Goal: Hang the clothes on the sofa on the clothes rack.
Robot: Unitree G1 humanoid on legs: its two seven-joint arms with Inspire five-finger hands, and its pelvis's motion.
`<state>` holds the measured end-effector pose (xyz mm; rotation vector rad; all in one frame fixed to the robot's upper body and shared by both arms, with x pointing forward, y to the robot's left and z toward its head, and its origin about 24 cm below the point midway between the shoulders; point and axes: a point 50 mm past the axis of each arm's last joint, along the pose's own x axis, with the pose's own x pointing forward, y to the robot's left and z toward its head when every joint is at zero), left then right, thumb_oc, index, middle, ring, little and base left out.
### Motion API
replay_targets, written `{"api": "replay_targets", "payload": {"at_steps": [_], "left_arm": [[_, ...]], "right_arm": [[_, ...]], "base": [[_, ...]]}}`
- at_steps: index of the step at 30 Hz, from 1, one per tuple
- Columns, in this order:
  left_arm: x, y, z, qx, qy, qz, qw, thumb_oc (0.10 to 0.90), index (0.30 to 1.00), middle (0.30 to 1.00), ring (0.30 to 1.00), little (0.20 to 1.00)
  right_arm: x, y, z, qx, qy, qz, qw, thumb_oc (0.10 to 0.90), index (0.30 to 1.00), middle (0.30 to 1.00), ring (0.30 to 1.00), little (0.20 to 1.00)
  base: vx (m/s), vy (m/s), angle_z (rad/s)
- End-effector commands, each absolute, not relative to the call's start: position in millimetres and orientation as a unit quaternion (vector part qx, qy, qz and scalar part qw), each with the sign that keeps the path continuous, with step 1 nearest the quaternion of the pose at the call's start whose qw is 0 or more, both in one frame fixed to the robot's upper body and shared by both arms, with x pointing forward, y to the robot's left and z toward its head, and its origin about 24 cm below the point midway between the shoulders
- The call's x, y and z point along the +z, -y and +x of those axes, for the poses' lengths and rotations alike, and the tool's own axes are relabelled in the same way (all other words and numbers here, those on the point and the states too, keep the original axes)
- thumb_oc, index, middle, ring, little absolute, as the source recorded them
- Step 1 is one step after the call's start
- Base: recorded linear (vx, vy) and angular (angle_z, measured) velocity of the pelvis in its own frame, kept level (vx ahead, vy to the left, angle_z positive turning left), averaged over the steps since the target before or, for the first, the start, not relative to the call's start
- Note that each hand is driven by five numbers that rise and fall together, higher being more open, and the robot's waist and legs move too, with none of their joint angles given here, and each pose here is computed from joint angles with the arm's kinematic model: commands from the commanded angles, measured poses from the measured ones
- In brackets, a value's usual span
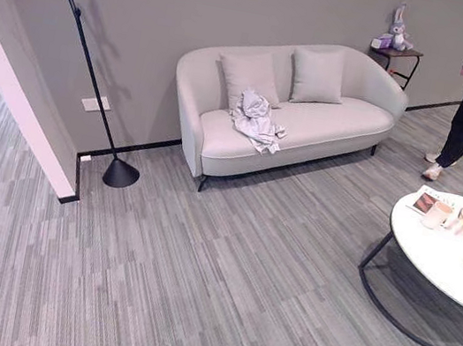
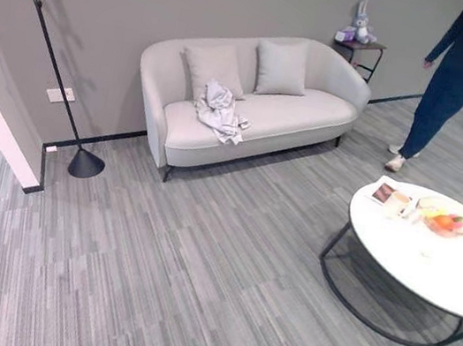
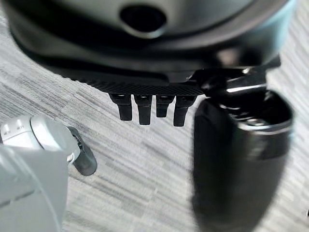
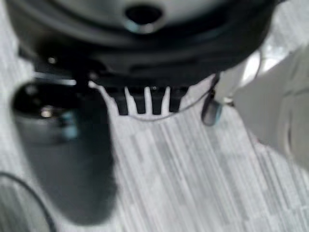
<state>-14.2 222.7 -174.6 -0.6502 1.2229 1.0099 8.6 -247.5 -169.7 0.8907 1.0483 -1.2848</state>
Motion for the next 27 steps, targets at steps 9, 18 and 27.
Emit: {"api": "replay_targets", "payload": {"at_steps": [9, 18, 27], "left_arm": [[-177, -208, 22, 0.390, -0.533, -0.279, 0.696, 0.800, 0.900, 0.900, 0.900, 0.900], [-178, -198, 31, 0.307, -0.561, -0.232, 0.733, 0.800, 0.900, 0.900, 0.900, 0.900], [-177, -207, 17, 0.323, -0.575, -0.222, 0.718, 0.800, 0.900, 0.900, 0.900, 0.900]], "right_arm": [[-165, 260, 23, -0.534, -0.472, 0.344, 0.611, 0.800, 0.900, 0.900, 0.900, 0.900], [-168, 241, 54, -0.408, -0.525, 0.289, 0.689, 0.800, 0.900, 0.900, 0.900, 0.900], [-168, 248, 21, -0.415, -0.562, 0.265, 0.664, 0.800, 0.900, 0.900, 0.900, 0.900]], "base": [[-0.03, -0.005, -0.06], [-0.04, -0.011, -0.16], [0.00, 0.013, -0.04]]}}
